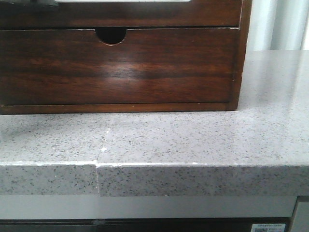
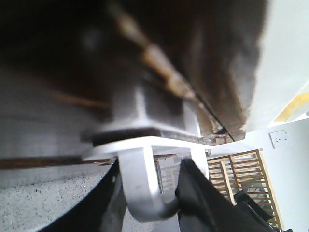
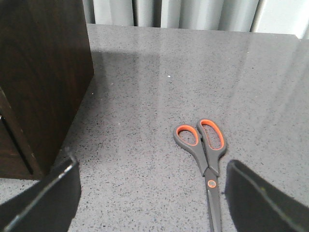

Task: Put scissors in drawer with both arms
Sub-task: 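Pull the drawer open toward the robot with the left gripper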

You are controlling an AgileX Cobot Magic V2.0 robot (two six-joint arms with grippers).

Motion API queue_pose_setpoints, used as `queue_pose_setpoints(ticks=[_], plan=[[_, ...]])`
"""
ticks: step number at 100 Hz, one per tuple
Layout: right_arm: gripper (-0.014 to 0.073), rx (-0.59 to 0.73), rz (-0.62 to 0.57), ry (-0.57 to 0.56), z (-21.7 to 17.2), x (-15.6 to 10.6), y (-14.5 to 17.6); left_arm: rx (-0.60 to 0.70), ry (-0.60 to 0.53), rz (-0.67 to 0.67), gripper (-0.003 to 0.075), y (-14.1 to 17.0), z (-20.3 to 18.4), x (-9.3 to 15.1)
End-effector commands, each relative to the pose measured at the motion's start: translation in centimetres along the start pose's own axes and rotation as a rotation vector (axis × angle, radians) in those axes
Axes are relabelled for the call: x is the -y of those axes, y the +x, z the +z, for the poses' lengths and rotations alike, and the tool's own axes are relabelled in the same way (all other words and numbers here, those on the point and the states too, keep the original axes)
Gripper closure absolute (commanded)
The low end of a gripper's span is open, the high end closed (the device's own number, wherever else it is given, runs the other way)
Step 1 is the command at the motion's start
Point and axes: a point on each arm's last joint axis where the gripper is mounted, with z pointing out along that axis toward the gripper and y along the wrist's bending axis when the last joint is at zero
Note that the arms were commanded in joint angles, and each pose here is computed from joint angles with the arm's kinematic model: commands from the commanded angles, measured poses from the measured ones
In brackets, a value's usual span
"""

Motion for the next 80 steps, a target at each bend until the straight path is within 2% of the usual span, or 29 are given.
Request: queue_pose_setpoints(ticks=[1, 16, 40, 63, 80], plan=[[0.0045, 0.100, -0.014, 0.009, -0.2, 0.1, -1.6, -0.049, 0.104, 0.072, 0.0610, 0.2, -0.2, 2.1], [0.0045, 0.100, -0.014, 0.009, -0.2, 0.1, -1.6, -0.084, 0.099, 0.091, 0.0649, 0.5, -0.3, 2.0], [0.0045, 0.100, -0.014, 0.009, -0.2, 0.1, -1.6, -0.097, 0.094, 0.175, 0.0694, 1.9, -1.6, 3.2], [0.0045, 0.100, -0.014, 0.009, -0.2, 0.1, -1.6, -0.068, 0.076, 0.234, 0.0732, 5.2, -4.0, 3.6], [0.0045, 0.100, -0.014, 0.009, -0.2, 0.1, -1.6, -0.069, 0.079, 0.263, 0.0733, 7.7, -5.5, 3.4]])
